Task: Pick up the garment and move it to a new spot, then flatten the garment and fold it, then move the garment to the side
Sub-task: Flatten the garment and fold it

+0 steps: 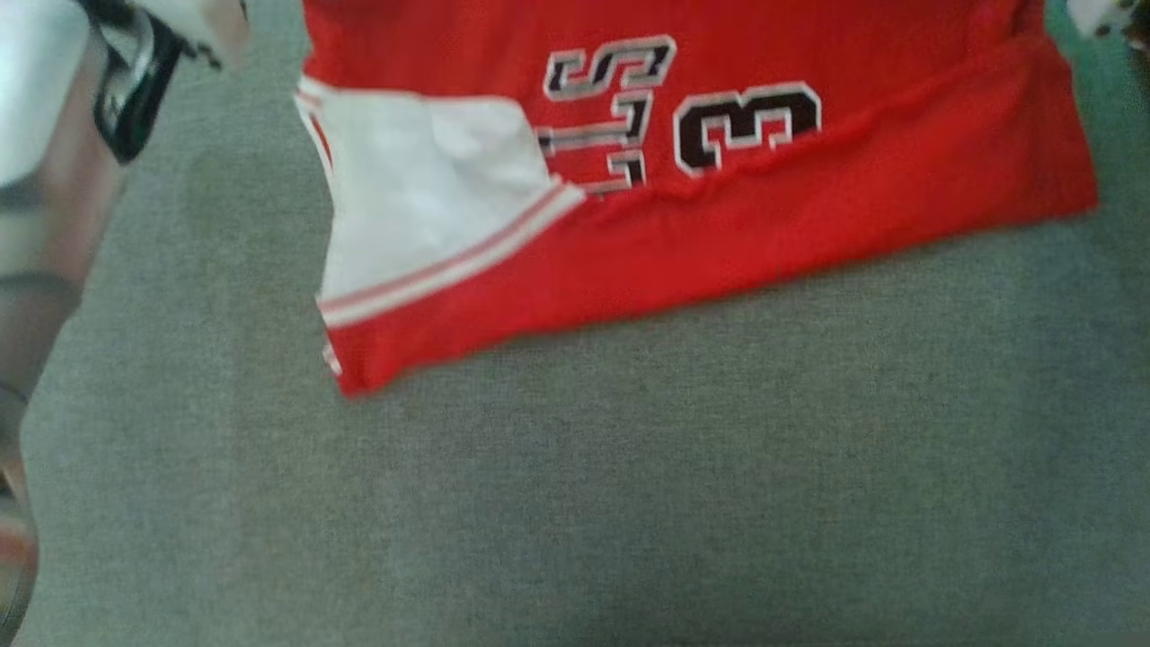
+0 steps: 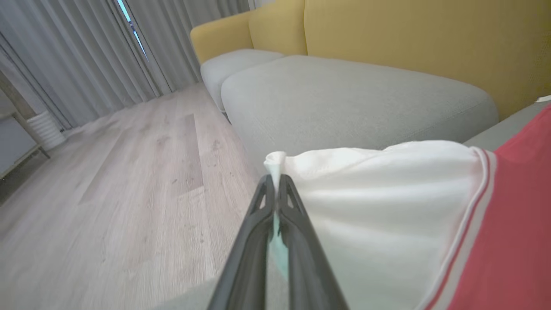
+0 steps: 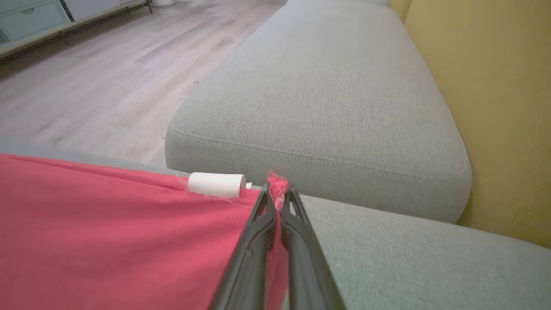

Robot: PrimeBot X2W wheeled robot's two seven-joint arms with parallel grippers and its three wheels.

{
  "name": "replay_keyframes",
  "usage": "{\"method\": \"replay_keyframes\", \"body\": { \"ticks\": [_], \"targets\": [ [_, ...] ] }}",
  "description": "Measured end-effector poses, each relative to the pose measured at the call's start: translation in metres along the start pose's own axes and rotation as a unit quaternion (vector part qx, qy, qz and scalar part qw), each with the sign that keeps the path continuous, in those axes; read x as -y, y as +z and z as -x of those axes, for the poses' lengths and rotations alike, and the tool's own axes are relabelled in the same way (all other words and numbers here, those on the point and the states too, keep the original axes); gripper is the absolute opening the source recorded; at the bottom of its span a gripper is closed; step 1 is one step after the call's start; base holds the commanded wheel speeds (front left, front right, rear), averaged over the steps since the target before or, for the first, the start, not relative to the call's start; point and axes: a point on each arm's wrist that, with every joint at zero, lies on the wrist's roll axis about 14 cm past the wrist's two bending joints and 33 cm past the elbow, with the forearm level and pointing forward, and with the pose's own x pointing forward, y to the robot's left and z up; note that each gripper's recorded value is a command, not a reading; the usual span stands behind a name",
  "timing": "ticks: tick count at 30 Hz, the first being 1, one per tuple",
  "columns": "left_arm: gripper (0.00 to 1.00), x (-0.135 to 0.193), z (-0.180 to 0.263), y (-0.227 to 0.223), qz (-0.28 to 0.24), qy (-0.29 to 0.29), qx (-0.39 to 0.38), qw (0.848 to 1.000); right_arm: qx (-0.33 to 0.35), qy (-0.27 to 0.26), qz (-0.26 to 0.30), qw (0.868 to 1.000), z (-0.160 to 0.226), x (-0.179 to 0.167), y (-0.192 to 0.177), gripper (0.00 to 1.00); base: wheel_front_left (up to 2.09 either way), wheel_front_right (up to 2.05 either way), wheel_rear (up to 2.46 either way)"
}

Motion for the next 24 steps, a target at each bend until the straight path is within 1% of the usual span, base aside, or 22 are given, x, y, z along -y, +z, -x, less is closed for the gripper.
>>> {"method": "replay_keyframes", "body": {
  "ticks": [5, 9, 12, 14, 19, 24],
  "targets": [
    [0.0, -0.004, -0.007, 0.01, -0.003, 0.014, 0.024, 1.0, 0.019, -0.006, 0.0, 1.0, -0.004, 0.001, 0.002, 0.0, 0.0, 0.0, 0.0],
    [0.0, -0.001, 0.003, 0.011, -0.004, 0.013, 0.023, 1.0, 0.026, -0.007, -0.007, 1.0, 0.001, 0.0, 0.006, 0.0, 0.0, 0.0, 0.0],
    [0.0, 0.004, 0.016, 0.003, -0.011, 0.005, 0.009, 1.0, 0.021, 0.0, -0.022, 1.0, 0.008, -0.006, 0.0, 0.0, 0.0, 0.0, 0.0],
    [0.0, 0.012, 0.028, -0.004, -0.009, -0.005, 0.0, 1.0, 0.011, 0.004, -0.029, 0.999, 0.015, -0.01, -0.007, 0.0, 0.0, 0.0, 0.0],
    [0.0, 0.042, 0.062, -0.023, -0.003, -0.048, -0.029, 0.998, -0.031, 0.005, -0.031, 0.999, 0.038, -0.009, -0.031, 0.0, 0.0, 0.0, 0.0],
    [0.0, 0.058, 0.103, -0.045, 0.0, -0.077, -0.076, 0.994, -0.073, 0.013, -0.039, 0.996, 0.059, -0.013, -0.047, 0.0, 0.0, 0.0, 0.0]
  ]
}}
